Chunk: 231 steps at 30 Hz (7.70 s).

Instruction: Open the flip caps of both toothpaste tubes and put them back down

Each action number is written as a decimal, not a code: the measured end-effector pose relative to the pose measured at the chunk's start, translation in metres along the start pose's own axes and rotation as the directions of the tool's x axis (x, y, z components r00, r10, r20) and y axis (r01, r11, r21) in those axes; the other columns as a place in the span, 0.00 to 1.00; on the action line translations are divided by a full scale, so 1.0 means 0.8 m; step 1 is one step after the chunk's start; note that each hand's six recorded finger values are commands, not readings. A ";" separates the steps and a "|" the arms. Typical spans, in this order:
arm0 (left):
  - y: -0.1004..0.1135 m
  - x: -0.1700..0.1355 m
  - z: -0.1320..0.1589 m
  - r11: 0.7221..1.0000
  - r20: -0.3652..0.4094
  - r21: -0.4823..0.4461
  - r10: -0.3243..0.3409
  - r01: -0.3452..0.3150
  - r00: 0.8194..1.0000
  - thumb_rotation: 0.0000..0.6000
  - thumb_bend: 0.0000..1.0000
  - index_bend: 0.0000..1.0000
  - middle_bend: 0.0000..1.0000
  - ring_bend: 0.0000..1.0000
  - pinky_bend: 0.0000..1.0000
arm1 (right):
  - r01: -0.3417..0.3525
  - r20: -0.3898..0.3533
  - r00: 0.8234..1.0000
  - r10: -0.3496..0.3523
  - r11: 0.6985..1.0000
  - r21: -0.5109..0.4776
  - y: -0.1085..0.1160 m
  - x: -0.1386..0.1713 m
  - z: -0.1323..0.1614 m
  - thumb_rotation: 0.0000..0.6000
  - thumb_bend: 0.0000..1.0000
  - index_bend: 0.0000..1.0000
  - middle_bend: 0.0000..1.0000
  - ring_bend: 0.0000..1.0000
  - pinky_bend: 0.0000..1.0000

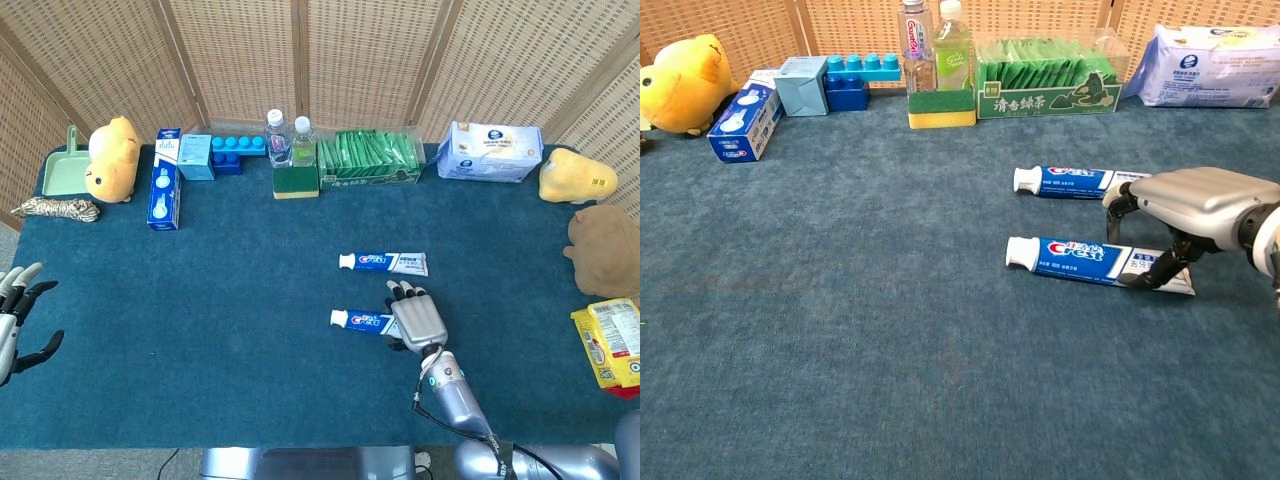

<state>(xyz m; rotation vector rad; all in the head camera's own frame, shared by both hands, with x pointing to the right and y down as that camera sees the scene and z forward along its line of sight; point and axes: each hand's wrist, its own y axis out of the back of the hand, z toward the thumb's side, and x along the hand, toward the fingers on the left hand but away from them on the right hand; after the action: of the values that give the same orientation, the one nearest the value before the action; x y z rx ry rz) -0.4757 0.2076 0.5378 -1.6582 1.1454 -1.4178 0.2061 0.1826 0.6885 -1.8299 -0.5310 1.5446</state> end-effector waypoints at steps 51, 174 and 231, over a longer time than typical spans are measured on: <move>0.007 -0.003 -0.002 1.000 0.002 -0.015 0.021 -0.021 1.000 1.00 0.29 0.19 0.08 0.05 0.00 | 0.020 0.004 1.000 -0.020 1.000 -0.014 -0.013 -0.002 0.005 1.00 0.32 0.50 0.22 0.16 0.24; -0.136 0.084 0.366 0.985 0.731 0.127 -0.172 0.117 0.661 1.00 0.38 0.32 0.20 0.17 0.29 | -0.578 -0.570 0.804 0.168 0.445 -0.684 0.058 0.039 0.070 1.00 0.44 0.95 0.74 0.70 0.64; -0.131 0.090 0.358 0.984 0.728 0.107 -0.173 0.140 0.664 1.00 0.46 0.27 0.16 0.16 0.29 | -0.624 -0.591 0.768 0.245 0.495 -0.605 0.039 0.058 0.074 1.00 0.45 0.96 0.75 0.72 0.65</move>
<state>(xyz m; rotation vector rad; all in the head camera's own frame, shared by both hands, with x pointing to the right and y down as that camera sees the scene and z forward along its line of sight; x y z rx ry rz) -0.1723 0.1677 0.6057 -2.0488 0.4970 -0.6889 0.1554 0.2067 0.6301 -3.1401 -0.5790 1.1701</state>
